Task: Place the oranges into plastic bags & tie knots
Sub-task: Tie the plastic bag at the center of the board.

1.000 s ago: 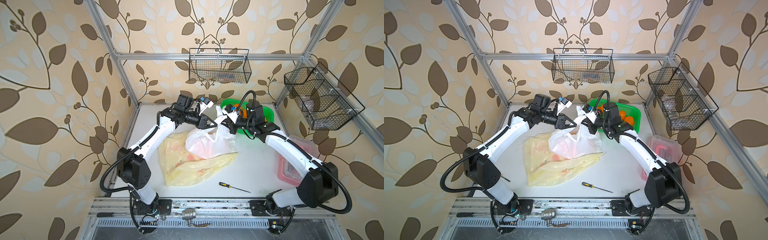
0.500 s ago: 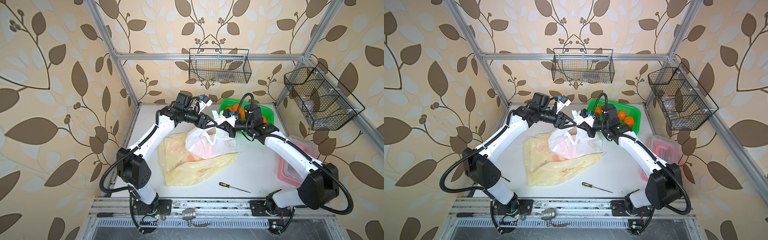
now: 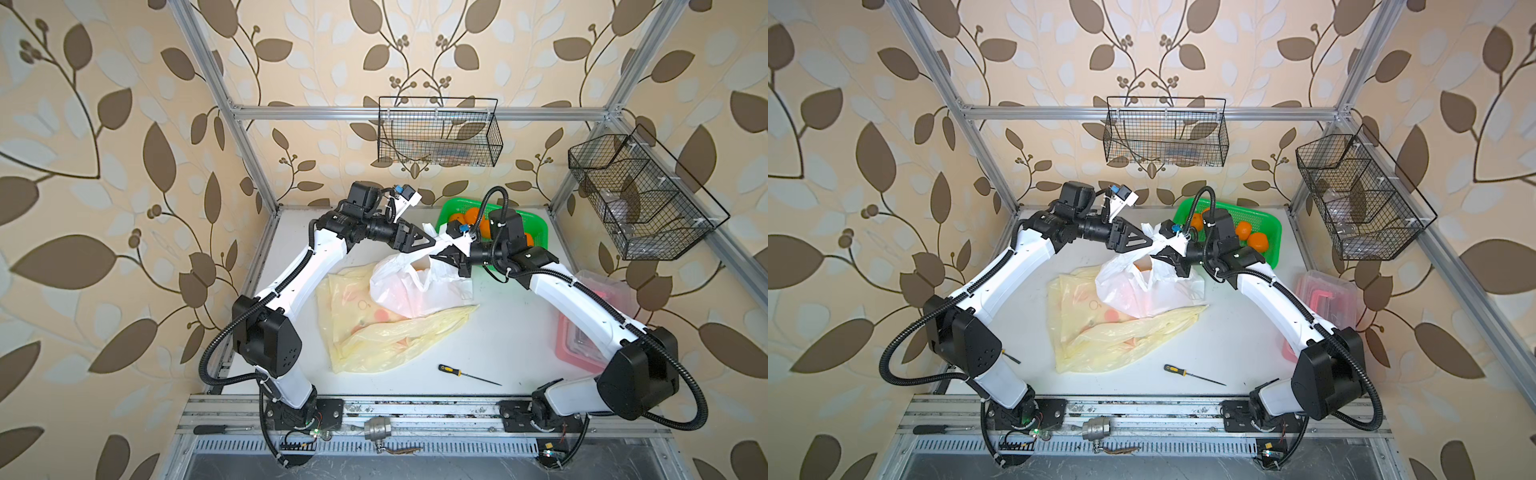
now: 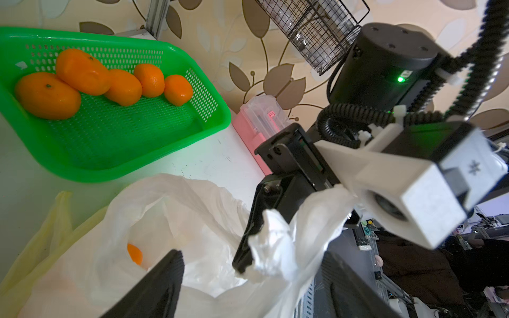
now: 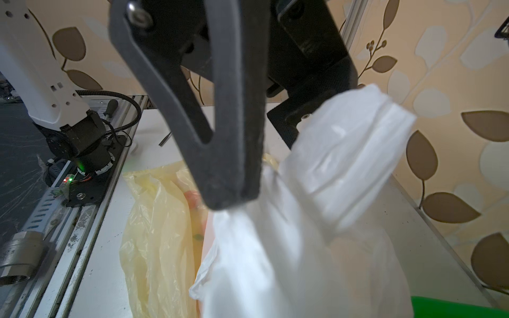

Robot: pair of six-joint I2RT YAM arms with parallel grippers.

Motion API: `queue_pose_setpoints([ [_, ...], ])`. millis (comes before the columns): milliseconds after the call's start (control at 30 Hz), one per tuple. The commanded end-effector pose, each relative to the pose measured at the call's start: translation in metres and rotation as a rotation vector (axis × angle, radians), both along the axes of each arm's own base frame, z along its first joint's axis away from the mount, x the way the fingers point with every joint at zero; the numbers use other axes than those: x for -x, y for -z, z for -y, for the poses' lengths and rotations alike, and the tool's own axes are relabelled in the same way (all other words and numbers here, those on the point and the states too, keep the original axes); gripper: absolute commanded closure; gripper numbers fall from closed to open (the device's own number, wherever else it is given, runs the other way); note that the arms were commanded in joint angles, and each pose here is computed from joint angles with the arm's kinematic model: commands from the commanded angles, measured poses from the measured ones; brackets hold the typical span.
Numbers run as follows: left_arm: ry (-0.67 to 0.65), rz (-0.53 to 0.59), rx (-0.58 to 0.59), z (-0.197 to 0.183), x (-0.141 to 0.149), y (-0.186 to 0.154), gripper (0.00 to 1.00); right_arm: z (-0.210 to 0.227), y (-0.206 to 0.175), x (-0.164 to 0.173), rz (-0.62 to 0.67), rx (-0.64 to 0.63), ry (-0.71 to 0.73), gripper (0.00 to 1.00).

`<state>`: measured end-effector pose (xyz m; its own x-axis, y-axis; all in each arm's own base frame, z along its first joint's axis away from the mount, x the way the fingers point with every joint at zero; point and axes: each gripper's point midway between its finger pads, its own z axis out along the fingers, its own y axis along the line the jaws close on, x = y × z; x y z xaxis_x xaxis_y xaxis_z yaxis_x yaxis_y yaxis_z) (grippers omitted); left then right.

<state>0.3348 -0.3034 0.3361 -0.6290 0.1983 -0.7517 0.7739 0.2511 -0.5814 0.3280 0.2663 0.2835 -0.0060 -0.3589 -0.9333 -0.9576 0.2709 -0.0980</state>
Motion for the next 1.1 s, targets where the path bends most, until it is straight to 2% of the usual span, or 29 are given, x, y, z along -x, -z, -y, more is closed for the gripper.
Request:
queue_pose_setpoints([
  [0,0.053,0.033,0.072,0.006,0.003,-0.019,0.25,-0.006,-0.002,0.012,0.007,-0.009,-0.064,1.00],
  [100,0.076,0.020,0.089,0.009,0.005,-0.020,0.29,-0.008,-0.003,0.011,0.005,-0.010,-0.065,1.00],
  [333,0.083,0.020,0.080,0.008,0.011,-0.014,0.28,-0.006,-0.005,0.001,-0.014,-0.026,-0.026,1.00],
  [567,0.077,0.059,0.068,0.001,0.016,-0.015,0.13,-0.004,-0.003,-0.001,-0.026,-0.024,-0.015,1.00],
  [833,0.075,0.186,0.057,-0.003,0.021,-0.015,0.08,-0.005,0.000,-0.002,-0.035,-0.020,-0.012,1.00],
  [967,0.044,0.210,0.081,-0.004,0.011,-0.021,0.01,-0.005,0.000,-0.003,-0.036,-0.020,-0.009,1.00],
  [1067,0.074,0.218,0.107,-0.004,0.011,-0.027,0.01,-0.005,-0.001,-0.003,-0.034,-0.020,-0.007,1.00],
])
